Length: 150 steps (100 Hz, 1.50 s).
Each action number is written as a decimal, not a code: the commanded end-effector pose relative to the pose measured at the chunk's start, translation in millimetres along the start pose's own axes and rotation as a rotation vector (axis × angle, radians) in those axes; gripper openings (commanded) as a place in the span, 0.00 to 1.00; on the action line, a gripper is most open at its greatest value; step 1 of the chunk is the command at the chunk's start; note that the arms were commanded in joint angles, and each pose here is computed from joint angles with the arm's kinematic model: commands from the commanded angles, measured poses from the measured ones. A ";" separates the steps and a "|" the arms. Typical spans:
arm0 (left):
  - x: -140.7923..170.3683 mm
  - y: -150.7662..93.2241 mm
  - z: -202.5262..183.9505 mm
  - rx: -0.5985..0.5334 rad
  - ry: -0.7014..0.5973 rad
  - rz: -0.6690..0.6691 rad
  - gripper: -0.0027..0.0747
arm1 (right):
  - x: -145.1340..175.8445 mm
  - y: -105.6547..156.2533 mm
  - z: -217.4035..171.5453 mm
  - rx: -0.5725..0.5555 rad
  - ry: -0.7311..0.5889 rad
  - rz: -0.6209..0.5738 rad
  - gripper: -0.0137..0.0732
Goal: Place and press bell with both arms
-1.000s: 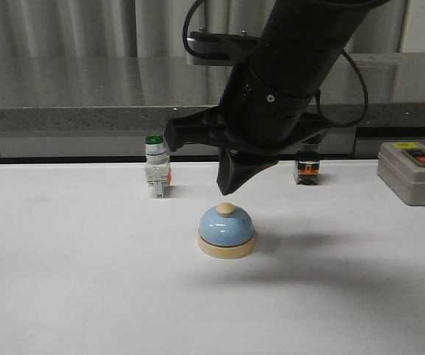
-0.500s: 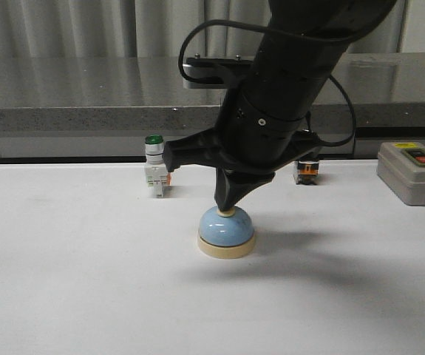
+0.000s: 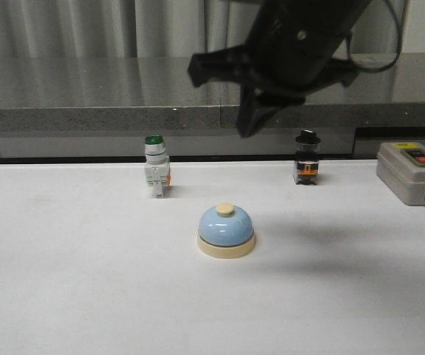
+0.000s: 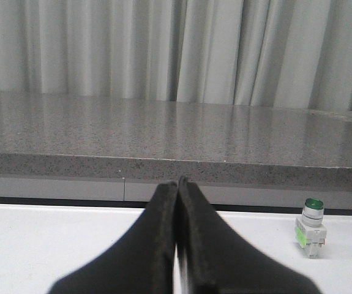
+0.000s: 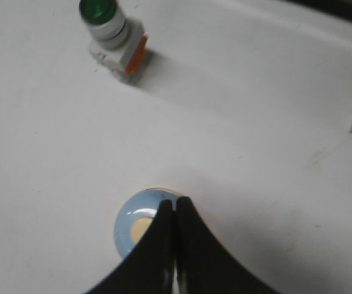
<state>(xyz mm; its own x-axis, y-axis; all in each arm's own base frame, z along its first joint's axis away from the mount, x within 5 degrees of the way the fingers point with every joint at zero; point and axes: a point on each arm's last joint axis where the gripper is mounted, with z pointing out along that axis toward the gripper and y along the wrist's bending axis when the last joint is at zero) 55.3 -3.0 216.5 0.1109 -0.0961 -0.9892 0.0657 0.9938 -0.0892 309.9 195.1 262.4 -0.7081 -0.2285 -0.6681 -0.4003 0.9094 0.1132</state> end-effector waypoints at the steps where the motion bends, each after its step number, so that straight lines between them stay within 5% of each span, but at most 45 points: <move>1: 10.3 1.9 -1.8 -0.005 -0.050 -0.017 0.01 | -23.1 -14.6 -41.8 0.031 -0.140 -0.015 0.08; 30: 10.3 1.9 -1.8 -0.005 -0.050 -0.017 0.01 | -24.7 -59.9 -115.8 0.168 -0.263 0.021 0.08; 59: 10.3 1.9 -1.8 -0.005 -0.050 -0.017 0.01 | 26.9 -91.7 -171.0 0.287 -0.328 0.104 0.08; 116: 10.3 1.9 -1.8 -0.005 -0.050 -0.017 0.01 | 151.1 -75.3 -238.5 0.327 -0.544 0.119 0.08; 150: 10.3 1.9 -1.8 -0.005 -0.050 -0.017 0.01 | 168.9 -69.5 -256.3 0.329 -0.627 0.114 0.08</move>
<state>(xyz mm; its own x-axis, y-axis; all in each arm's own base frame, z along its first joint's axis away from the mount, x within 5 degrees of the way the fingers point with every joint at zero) 55.3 -3.0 216.5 0.1109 -0.0961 -0.9892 0.0657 0.9938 -0.0892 67.8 4.7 317.8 -0.3082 0.0381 -0.9506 -0.0748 0.9951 0.0642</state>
